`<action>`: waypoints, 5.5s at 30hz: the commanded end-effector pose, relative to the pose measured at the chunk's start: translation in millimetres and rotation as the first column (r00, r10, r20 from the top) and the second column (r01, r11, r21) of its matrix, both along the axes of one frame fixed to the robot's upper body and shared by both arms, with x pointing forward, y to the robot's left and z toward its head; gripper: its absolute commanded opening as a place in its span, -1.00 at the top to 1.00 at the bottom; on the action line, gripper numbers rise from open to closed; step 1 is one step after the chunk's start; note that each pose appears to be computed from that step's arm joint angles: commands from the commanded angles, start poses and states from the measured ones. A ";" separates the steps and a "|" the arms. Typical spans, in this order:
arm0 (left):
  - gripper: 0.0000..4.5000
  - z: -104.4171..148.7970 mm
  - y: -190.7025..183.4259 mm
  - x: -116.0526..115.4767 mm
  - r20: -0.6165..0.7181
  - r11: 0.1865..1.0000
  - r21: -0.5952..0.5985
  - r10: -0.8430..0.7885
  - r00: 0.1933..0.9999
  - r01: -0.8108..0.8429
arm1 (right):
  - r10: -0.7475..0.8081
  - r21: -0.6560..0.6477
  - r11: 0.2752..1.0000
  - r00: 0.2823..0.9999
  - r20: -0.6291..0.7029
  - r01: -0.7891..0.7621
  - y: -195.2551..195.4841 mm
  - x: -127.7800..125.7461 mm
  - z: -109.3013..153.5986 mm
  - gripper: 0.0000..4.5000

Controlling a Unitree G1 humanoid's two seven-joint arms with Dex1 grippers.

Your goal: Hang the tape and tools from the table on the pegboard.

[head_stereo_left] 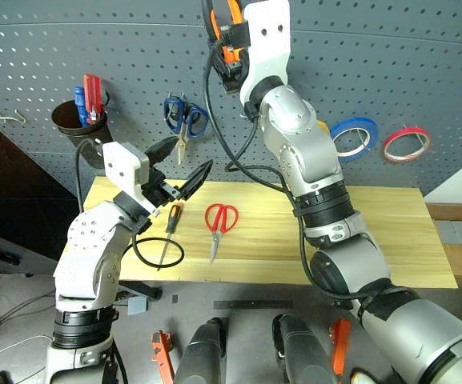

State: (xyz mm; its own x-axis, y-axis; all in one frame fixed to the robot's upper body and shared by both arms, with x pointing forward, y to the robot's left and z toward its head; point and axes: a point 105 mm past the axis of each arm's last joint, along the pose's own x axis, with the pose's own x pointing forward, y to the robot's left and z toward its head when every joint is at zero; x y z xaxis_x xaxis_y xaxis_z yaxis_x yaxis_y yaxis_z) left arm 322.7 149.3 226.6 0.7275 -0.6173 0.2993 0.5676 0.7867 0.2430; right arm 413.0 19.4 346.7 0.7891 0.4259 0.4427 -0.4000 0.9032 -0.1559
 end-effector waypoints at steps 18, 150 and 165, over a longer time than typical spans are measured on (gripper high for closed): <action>-0.91 12.9 -17.0 6.5 0.063 0.998 -0.012 -0.053 0.997 0.054 | -0.144 -0.107 0.984 0.989 0.015 0.145 -31.9 19.4 -62.0 -0.17; -0.56 -124.7 43.4 29.8 -0.329 0.848 0.216 0.530 0.782 -0.485 | 0.456 -0.395 0.724 0.822 -0.341 -0.566 -56.7 -111.2 -96.7 -1.00; -0.56 -189.4 116.8 58.7 -0.712 0.765 0.369 0.598 0.368 -0.528 | 0.323 -0.219 0.819 0.743 -0.587 -0.530 -12.7 -104.8 -136.9 -1.00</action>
